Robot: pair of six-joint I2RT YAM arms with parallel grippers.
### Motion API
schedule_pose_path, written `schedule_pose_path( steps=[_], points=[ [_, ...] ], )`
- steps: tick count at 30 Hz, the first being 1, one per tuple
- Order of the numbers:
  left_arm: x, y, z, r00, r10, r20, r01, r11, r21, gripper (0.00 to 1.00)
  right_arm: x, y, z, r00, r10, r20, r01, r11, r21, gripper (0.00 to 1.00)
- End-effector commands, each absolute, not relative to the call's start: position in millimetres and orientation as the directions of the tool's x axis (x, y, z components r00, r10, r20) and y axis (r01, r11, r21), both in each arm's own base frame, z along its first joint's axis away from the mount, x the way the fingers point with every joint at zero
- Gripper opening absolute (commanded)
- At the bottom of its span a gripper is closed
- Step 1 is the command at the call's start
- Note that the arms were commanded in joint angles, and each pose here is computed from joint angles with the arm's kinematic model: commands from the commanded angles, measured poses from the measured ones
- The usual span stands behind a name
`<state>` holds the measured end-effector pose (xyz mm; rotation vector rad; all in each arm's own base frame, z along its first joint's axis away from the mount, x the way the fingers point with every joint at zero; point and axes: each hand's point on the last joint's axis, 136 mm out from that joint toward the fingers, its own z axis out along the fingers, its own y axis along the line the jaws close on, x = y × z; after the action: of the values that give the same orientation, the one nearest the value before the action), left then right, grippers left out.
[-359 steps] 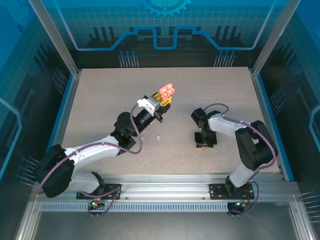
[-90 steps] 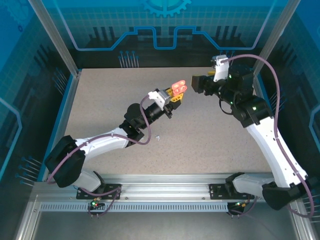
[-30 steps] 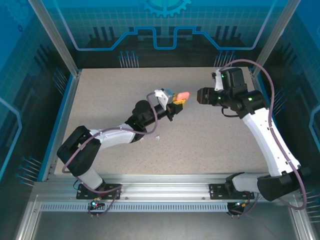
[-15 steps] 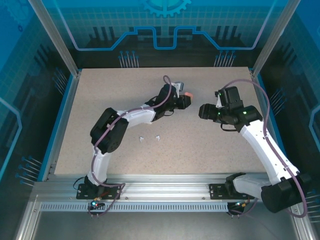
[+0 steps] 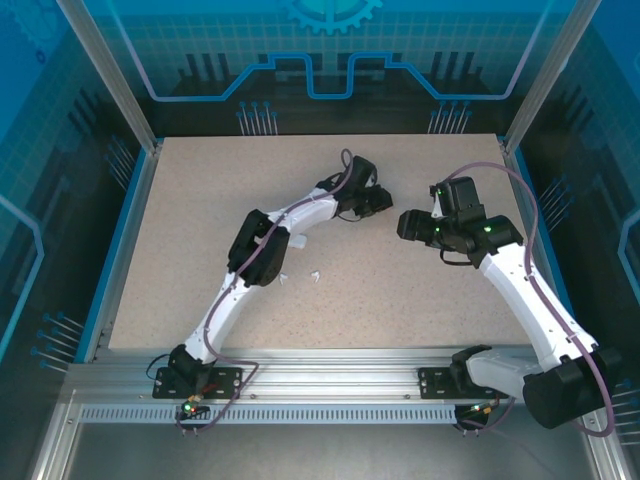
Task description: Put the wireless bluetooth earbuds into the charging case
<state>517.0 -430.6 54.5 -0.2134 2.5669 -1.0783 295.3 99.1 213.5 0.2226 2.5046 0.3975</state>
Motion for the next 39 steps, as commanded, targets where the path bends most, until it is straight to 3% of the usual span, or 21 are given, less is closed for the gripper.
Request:
schedule_pose_path(
  steps=[1, 8, 16, 25, 31, 39],
  points=[
    [509, -425, 46, -0.957, -0.244, -0.157, -0.077, 0.735, -0.674, 0.04, 298, 97, 216, -0.801, 0.263, -0.538, 0.083, 0.939, 0.335, 0.73],
    [511, -419, 40, -0.965, -0.227, -0.134, -0.092, 0.767, -0.635, 0.22, 296, 96, 219, -0.796, 0.27, -0.541, 0.086, 0.936, 0.341, 0.74],
    [510, -407, 35, -0.969, -0.221, -0.11, -0.108, 0.78, -0.617, 0.29, 295, 97, 227, -0.79, 0.275, -0.547, 0.083, 0.933, 0.349, 0.74],
    [511, -395, 44, -0.969, -0.208, -0.135, -0.09, 0.802, -0.591, 0.45, 294, 99, 235, -0.784, 0.274, -0.556, 0.08, 0.934, 0.348, 0.73],
    [511, -375, 58, -0.962, -0.195, -0.19, -0.067, 0.847, -0.528, 0.65, 294, 101, 237, -0.786, 0.273, -0.554, 0.08, 0.935, 0.346, 0.74],
    [516, -344, 116, -0.935, -0.136, -0.329, 0.033, 0.887, -0.46, 0.71, 294, 114, 231, -0.801, 0.248, -0.545, 0.069, 0.943, 0.327, 0.74]
  ],
)
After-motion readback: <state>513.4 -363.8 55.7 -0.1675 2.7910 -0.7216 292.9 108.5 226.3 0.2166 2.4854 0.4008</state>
